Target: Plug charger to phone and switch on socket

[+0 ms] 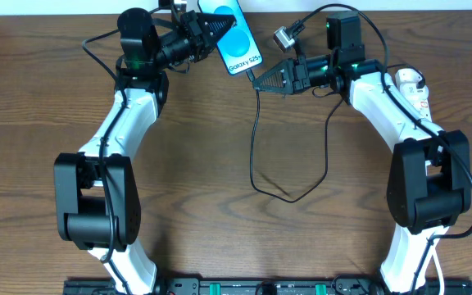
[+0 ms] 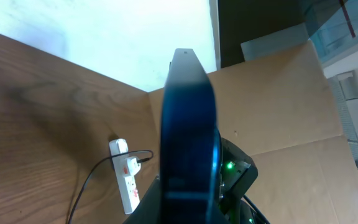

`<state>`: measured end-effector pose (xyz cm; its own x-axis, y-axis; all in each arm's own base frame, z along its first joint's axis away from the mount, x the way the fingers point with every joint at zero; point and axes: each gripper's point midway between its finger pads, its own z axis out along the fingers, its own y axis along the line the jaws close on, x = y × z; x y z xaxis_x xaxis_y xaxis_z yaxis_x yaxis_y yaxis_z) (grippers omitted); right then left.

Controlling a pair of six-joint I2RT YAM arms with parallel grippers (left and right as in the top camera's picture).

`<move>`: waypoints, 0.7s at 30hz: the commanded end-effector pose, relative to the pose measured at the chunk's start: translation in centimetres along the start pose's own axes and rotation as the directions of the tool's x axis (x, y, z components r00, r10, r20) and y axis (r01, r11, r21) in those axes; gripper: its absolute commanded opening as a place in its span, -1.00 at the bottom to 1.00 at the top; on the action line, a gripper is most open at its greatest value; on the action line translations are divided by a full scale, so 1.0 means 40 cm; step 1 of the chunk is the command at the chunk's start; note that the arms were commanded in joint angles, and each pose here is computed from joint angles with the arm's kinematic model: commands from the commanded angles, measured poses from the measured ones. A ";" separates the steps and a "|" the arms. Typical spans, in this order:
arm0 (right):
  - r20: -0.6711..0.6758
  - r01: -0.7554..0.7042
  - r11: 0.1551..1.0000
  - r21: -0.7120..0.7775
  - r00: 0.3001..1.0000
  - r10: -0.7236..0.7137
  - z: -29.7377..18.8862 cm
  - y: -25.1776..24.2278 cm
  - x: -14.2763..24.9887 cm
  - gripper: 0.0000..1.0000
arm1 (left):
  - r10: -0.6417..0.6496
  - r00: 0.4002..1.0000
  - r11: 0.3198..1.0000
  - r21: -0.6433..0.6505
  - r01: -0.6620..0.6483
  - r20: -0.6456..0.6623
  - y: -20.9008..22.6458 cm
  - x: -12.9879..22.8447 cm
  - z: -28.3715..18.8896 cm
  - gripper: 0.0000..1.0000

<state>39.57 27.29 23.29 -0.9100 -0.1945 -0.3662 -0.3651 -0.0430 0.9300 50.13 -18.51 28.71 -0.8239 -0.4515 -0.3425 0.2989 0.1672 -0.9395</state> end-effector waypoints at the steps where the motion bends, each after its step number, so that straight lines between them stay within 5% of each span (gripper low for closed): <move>1: -0.010 0.059 0.998 -0.030 0.998 -0.059 -0.008 0.051 -0.003 -0.98 | 0.067 0.998 0.997 0.025 -0.067 0.014 -0.052 -0.014 -0.005 -0.85; 21: -0.013 0.063 0.997 -0.033 0.998 -0.063 -0.008 0.048 0.004 -0.98 | 0.064 0.997 0.998 0.015 -0.065 0.038 -0.043 -0.037 -0.026 -0.86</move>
<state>39.16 27.20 23.16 -0.9108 -0.2033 -0.3593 -0.3562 -0.0527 0.9329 50.61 -17.32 28.71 -0.8104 -0.4735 -0.3450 0.2964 0.1767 -0.9386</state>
